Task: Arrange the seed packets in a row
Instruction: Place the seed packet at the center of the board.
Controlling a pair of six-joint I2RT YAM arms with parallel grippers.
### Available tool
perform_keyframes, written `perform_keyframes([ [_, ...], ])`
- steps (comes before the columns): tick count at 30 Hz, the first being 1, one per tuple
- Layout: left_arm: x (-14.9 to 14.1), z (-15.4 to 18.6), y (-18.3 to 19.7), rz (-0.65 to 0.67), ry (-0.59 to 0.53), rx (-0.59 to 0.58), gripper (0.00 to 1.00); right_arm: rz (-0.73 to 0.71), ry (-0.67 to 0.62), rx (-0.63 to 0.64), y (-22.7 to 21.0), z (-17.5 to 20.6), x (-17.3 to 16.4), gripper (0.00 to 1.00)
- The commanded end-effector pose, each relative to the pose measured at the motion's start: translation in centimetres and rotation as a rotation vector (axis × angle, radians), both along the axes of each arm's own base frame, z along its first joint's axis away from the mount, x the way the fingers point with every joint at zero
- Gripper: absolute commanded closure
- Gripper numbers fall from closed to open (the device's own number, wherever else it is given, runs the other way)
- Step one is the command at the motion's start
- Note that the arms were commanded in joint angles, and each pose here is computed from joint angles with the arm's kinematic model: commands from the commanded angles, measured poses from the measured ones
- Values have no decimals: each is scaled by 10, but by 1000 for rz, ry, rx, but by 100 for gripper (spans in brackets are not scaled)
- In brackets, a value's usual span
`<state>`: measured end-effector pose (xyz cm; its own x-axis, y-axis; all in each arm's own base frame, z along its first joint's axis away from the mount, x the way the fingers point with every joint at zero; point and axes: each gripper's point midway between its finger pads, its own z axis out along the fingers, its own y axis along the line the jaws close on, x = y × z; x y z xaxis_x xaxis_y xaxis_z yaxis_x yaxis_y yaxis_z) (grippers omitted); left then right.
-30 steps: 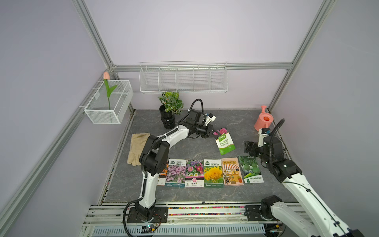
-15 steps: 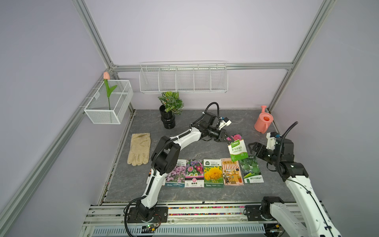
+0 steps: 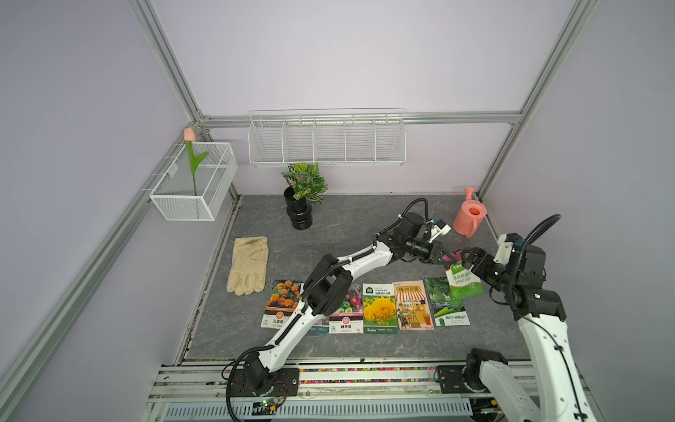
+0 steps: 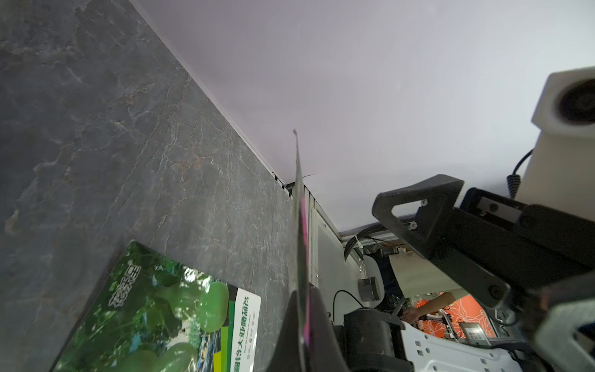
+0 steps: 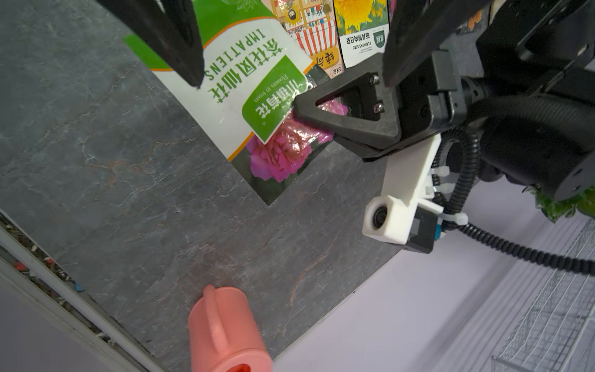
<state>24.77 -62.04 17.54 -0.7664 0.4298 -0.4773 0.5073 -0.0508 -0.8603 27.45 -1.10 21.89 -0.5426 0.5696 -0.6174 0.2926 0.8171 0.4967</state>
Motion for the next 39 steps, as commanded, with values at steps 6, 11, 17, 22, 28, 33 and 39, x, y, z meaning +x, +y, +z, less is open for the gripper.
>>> perform_keyframes([
  [6,-11,-9,-48,66,-3,-53,100,-92,-60,2,-18,22,1,11],
  [11,-25,-32,-67,65,25,-35,100,-120,-46,-23,-24,14,-2,11],
  [17,-18,-52,-72,110,31,0,100,-130,-31,-37,-28,3,-2,11],
  [22,-17,-66,-72,119,39,40,100,-128,-23,-42,-29,-3,-2,11],
  [28,-16,-73,-71,128,43,61,100,-125,-15,-48,-29,-9,-3,11],
  [33,-19,-79,-70,114,60,79,100,-131,-9,-57,-30,-11,-4,11],
  [39,-22,-85,-68,101,78,102,95,-141,-3,-63,-33,-14,-4,11],
])
